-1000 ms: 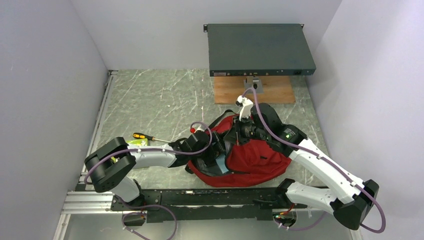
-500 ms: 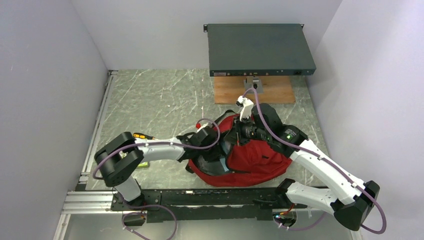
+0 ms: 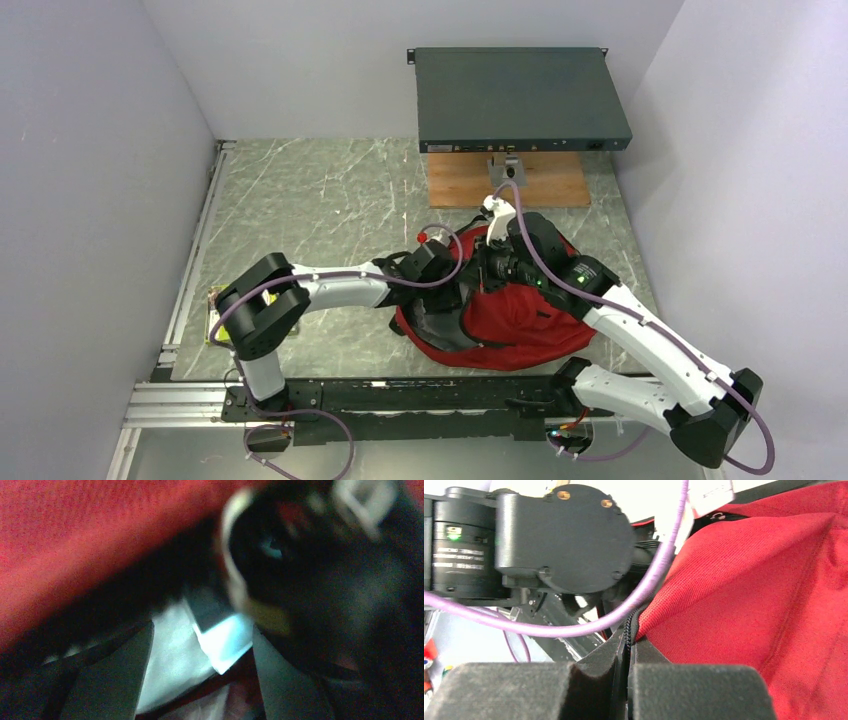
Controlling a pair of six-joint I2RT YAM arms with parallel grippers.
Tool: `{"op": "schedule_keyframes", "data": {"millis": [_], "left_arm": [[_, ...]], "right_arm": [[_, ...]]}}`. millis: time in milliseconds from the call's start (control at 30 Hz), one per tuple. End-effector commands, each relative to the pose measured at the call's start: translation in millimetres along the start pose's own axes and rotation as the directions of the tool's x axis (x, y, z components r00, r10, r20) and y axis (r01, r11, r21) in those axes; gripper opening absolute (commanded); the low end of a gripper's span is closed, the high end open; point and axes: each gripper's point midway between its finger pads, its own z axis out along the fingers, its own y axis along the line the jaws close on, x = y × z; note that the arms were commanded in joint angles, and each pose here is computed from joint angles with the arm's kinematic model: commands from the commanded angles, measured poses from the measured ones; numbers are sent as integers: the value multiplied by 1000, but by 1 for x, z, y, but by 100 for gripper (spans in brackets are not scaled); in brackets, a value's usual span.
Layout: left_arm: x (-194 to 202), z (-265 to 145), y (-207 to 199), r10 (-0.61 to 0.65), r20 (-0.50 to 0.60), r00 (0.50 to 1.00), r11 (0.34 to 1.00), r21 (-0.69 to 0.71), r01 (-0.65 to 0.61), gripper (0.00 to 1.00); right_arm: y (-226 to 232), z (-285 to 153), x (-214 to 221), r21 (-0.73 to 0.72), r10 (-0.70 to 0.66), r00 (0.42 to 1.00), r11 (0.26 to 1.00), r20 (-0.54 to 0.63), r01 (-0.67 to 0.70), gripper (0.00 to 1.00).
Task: Pack the student bag
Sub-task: Place the book in the student bag.
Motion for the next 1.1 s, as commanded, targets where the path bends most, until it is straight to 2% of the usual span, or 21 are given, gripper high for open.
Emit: {"op": "schedule_keyframes", "data": {"millis": [0, 133, 267, 433, 567, 600, 700, 800, 933, 1067], "left_arm": [[-8, -35, -40, 127, 50, 991, 977, 165, -133, 83], [-1, -50, -40, 194, 27, 981, 959, 207, -196, 94], [1, -76, -45, 265, 53, 963, 929, 253, -269, 99], [-4, -124, -41, 386, 135, 912, 882, 234, -408, 100], [3, -168, -46, 464, 182, 867, 811, 307, -499, 100], [3, -179, -44, 491, 193, 850, 795, 301, -527, 100], [-8, -212, -24, 530, 238, 814, 799, 184, -573, 100], [-34, -248, 17, 519, 295, 802, 841, -8, -541, 100], [-73, -283, 102, 446, 328, 833, 885, -303, -354, 100], [-107, -327, 177, 360, 435, 825, 838, -539, -82, 100]], "right_arm": [[-2, -6, -18, 37, -22, 995, 999, 98, 18, 0], [-21, -4, -15, 132, -27, 996, 991, 89, 15, 0], [-26, -1, -12, 153, -31, 997, 988, 73, 19, 0], [-30, 4, -8, 165, -32, 998, 986, 54, 23, 0], [-36, 10, -1, 184, -34, 999, 983, 27, 28, 0], [-37, 11, -1, 186, -36, 999, 982, 24, 31, 3], [-38, 12, -3, 194, -46, 999, 980, 19, 42, 14], [-39, 10, -10, 215, -63, 998, 975, 29, 55, 28], [-35, 6, -26, 223, -89, 994, 972, 58, 74, 45], [-27, 2, -42, 215, -107, 991, 973, 79, 87, 56]]}}
